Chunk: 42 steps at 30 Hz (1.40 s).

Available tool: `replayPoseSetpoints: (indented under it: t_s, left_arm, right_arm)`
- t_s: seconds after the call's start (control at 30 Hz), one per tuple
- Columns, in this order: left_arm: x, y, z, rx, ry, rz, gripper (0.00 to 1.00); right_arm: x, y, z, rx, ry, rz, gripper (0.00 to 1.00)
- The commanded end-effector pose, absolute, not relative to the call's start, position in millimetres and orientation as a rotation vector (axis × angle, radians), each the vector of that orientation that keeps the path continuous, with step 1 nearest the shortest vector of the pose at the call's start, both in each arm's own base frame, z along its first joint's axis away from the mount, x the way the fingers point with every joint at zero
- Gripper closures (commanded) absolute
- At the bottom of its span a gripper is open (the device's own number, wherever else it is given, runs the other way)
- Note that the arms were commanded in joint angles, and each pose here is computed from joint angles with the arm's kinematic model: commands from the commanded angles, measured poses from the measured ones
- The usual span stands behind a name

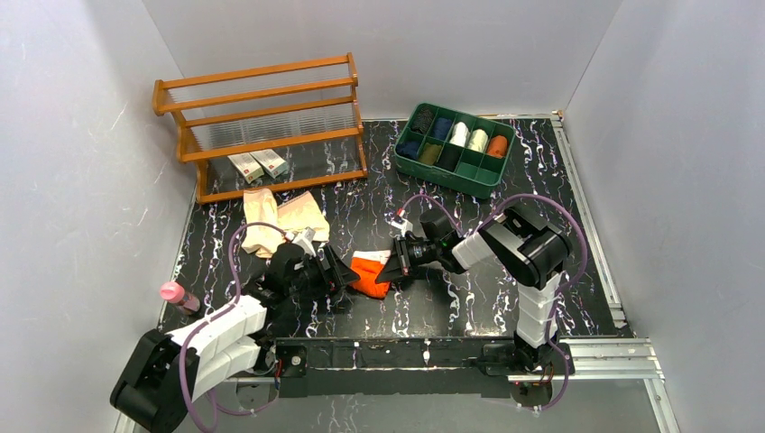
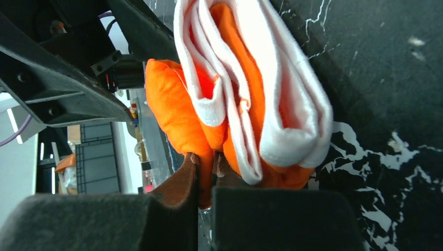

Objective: Roll the underwear
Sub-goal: Roll the underwear to the center of the board.

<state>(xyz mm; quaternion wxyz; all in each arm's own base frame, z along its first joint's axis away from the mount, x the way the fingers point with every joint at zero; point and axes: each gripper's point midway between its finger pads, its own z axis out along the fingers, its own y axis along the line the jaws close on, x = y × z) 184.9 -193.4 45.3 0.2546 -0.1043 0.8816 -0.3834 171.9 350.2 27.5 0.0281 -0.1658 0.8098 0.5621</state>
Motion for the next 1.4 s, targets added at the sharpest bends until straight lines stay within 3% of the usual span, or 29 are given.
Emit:
replayPoseSetpoints:
  t_s: [0.0, 0.17, 0.33, 0.53, 0.63, 0.77, 0.87, 1.13, 1.37]
  left_arm:
    - [184, -203, 45, -0.267, 2.369, -1.113, 0.26]
    - [182, -196, 26, -0.317, 2.411, -1.031, 0.31]
    - [187, -184, 9, -0.401, 2.428, -0.915, 0.44]
    - [184, -175, -16, -0.427, 2.509, -0.791, 0.48]
    - [180, -173, -25, -0.399, 2.562, -0.715, 0.60]
    - [173, -166, -33, -0.374, 2.611, -0.631, 0.79]
    - [170, -164, -35, -0.373, 2.614, -0.622, 0.85]
    - [173, -178, -28, -0.307, 2.649, -0.680, 0.90]
    - [176, -189, -19, -0.264, 2.660, -0.731, 0.92]
  right_arm:
    - [161, 336, -5, -0.391, 2.683, 1.661, 0.94]
    - [162, 337, -4, -0.367, 2.682, 1.678, 0.92]
    - [163, 338, -1, -0.352, 2.677, 1.702, 0.91]
    - [164, 340, 2, -0.364, 2.671, 1.710, 0.86]
    - [165, 339, 2, -0.367, 2.681, 1.694, 0.82]
    - [169, 340, 12, -0.400, 2.637, 1.673, 0.73]
    - [173, 341, 23, -0.452, 2.587, 1.654, 0.61]
    - [193, 328, 46, -0.482, 2.503, 1.400, 0.25]
    - [221, 308, 93, -0.601, 2.281, 1.126, 0.16]
